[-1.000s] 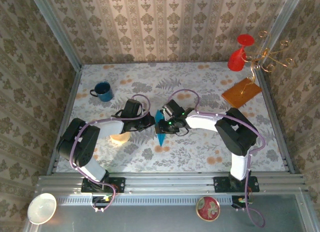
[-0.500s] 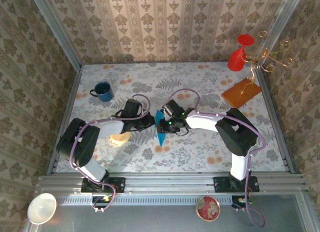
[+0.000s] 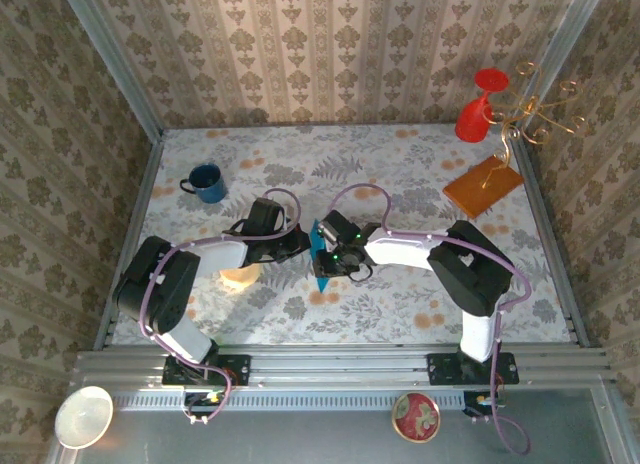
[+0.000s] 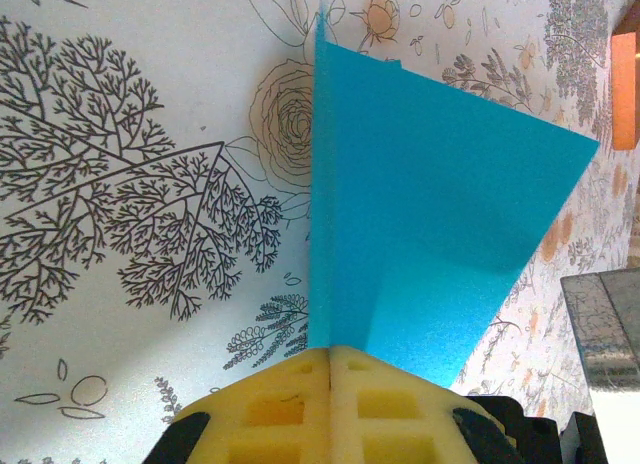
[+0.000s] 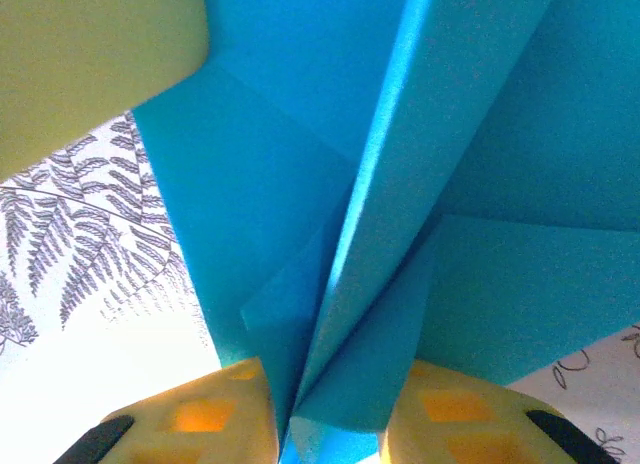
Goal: Fold a paper plane with a square sheet of paper (pick it up from the middle)
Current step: Move a paper plane to the center of the table.
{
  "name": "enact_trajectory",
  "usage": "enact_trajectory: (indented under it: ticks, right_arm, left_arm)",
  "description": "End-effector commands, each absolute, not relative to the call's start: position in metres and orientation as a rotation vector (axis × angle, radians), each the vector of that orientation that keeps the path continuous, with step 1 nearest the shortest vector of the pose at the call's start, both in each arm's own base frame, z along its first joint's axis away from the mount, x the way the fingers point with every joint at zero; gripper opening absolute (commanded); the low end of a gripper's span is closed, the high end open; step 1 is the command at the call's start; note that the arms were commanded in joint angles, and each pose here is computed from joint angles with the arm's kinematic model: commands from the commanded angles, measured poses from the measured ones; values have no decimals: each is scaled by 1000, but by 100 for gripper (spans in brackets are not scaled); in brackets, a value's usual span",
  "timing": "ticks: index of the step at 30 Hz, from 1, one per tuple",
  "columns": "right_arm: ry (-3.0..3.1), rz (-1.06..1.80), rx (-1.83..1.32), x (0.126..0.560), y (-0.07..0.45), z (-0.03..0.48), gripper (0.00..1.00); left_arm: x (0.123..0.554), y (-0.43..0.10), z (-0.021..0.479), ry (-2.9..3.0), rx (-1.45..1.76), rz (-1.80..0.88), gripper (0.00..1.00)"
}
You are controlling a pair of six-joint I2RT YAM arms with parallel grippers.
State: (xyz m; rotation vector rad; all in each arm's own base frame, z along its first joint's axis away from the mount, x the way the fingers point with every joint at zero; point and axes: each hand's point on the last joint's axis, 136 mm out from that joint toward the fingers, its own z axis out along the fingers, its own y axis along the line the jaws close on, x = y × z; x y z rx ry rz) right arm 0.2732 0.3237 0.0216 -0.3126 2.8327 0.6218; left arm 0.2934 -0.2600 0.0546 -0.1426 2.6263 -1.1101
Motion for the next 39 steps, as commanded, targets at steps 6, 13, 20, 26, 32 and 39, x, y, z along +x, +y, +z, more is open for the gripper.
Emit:
enact_trajectory:
  ticks: [6,13,20,26,32,39]
  right_arm:
    - [2796,502,-246,284,312,31,29]
    - [2820,465,-182,286,309,25,23]
    - [2800,380,-177,291,298,32,16]
    - [2760,257,-156,311,274,45,13]
    - [2758,194,-113,344,253,45,12]
    - [2755,135,-123,387,244,42,16]
  left_arm:
    - [298,-263,68,2596,-116,-1124,2]
    - [297,-262,68,2598,-118,-1120,5]
    - [299,-247,72,2595,-139,-1052,19]
    - [302,-218,82,2586,-174,-908,39]
    - [300,-198,86,2591,-192,-791,50]
    - [299,-195,84,2606,-198,-760,56]
